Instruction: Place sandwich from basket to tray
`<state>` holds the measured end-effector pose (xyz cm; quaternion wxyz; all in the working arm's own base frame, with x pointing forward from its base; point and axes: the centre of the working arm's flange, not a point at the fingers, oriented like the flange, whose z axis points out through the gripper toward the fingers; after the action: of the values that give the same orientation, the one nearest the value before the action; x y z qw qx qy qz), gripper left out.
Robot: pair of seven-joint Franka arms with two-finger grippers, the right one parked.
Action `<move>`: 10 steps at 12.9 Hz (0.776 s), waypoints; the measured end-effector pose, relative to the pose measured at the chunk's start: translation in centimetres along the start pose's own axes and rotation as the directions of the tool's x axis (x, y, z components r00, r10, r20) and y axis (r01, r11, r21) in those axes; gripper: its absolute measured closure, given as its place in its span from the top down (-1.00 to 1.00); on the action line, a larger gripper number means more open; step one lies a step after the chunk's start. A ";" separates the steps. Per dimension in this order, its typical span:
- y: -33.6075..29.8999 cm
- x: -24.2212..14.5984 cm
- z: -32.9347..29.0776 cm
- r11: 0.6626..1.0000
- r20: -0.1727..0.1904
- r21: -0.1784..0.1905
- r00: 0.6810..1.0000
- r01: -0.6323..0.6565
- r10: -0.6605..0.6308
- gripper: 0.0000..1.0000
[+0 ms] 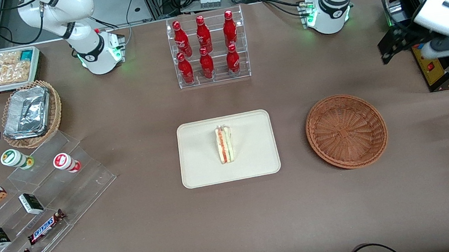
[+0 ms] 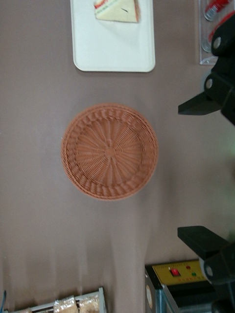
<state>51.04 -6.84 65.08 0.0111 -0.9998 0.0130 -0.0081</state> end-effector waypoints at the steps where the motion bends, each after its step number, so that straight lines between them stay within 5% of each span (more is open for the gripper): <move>1: -2.1 -0.4 -0.1 1.000 -0.001 -0.010 1.000 -0.009 0.009 1.00; 10: -5.5 0.9 -0.5 0.999 -0.017 -0.034 1.000 -0.026 0.025 1.00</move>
<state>52.13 -1.36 65.74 -0.0059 -0.9995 0.0261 -0.0158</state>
